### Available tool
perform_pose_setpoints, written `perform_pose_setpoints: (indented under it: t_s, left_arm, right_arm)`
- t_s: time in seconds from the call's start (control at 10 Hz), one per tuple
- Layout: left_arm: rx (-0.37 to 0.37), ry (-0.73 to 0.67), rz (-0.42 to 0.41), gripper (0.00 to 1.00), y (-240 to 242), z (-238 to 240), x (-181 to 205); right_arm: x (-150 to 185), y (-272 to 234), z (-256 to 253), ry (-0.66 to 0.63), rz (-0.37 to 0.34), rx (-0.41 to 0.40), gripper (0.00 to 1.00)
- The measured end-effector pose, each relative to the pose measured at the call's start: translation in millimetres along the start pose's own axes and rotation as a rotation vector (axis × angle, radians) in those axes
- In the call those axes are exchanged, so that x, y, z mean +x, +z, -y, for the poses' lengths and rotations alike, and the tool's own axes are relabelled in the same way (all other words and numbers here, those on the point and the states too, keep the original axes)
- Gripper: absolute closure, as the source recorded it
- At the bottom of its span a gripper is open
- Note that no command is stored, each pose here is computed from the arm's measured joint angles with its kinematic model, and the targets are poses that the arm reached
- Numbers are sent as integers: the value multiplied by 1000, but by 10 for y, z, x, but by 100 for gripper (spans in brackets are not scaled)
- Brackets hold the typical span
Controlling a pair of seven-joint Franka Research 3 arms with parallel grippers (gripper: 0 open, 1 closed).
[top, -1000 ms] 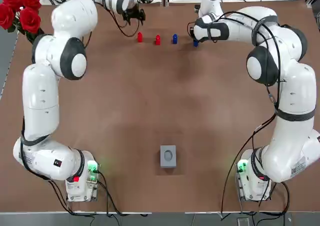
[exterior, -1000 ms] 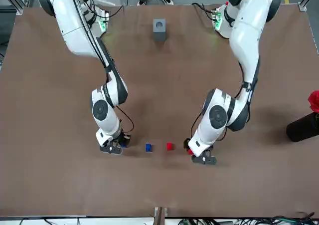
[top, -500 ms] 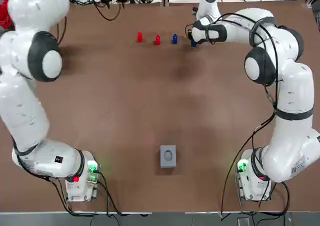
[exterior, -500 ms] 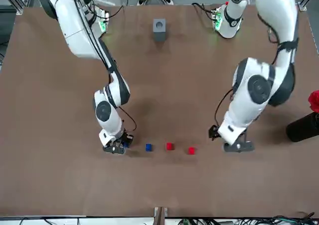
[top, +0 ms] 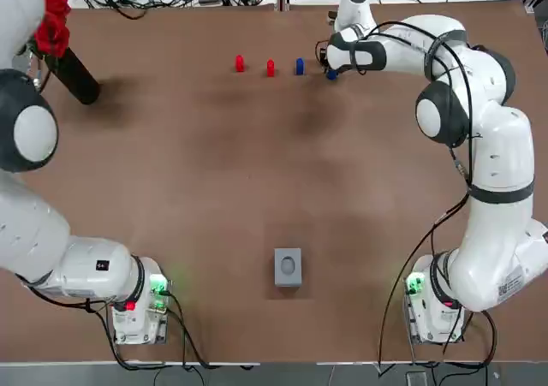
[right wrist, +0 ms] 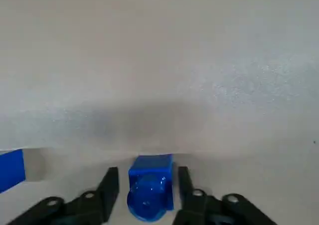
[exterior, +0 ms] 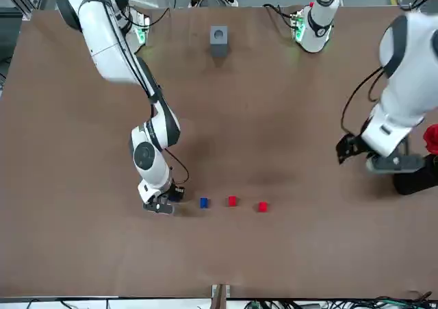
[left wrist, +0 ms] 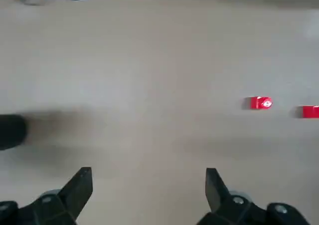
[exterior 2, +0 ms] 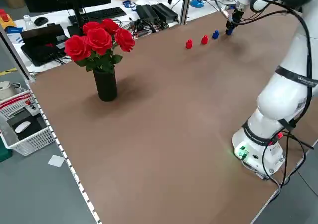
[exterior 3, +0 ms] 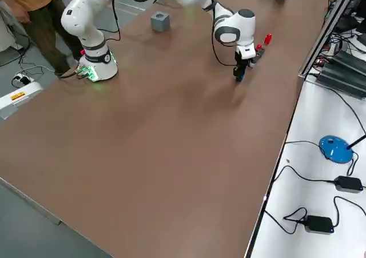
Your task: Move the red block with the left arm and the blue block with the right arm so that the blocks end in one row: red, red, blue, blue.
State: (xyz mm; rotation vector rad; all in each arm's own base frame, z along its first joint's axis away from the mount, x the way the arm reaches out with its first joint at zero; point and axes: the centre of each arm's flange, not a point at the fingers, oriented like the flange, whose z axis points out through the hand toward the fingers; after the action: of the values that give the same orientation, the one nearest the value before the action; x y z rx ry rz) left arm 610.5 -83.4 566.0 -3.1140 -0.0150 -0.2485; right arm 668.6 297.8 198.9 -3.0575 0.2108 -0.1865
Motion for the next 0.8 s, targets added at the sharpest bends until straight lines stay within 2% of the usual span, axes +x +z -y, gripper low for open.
perform_pose_setpoints:
  t_s: [0.2,0.3,0.5,0.8]
  left_arm:
    - [-41,-61,49,0,-437,298,-239]
    - [-72,-97,90,0,-543,446,-334]
    - [-85,-110,107,0,-725,506,-440]
    - [-82,-89,116,2,-764,525,-471]
  right_arm:
    - [26,-45,15,1,-1,1,9]
    - [39,-88,16,1,5,-4,0]
    - [130,-371,-64,17,33,-27,0]
    - [351,-1556,-475,79,30,-39,0]
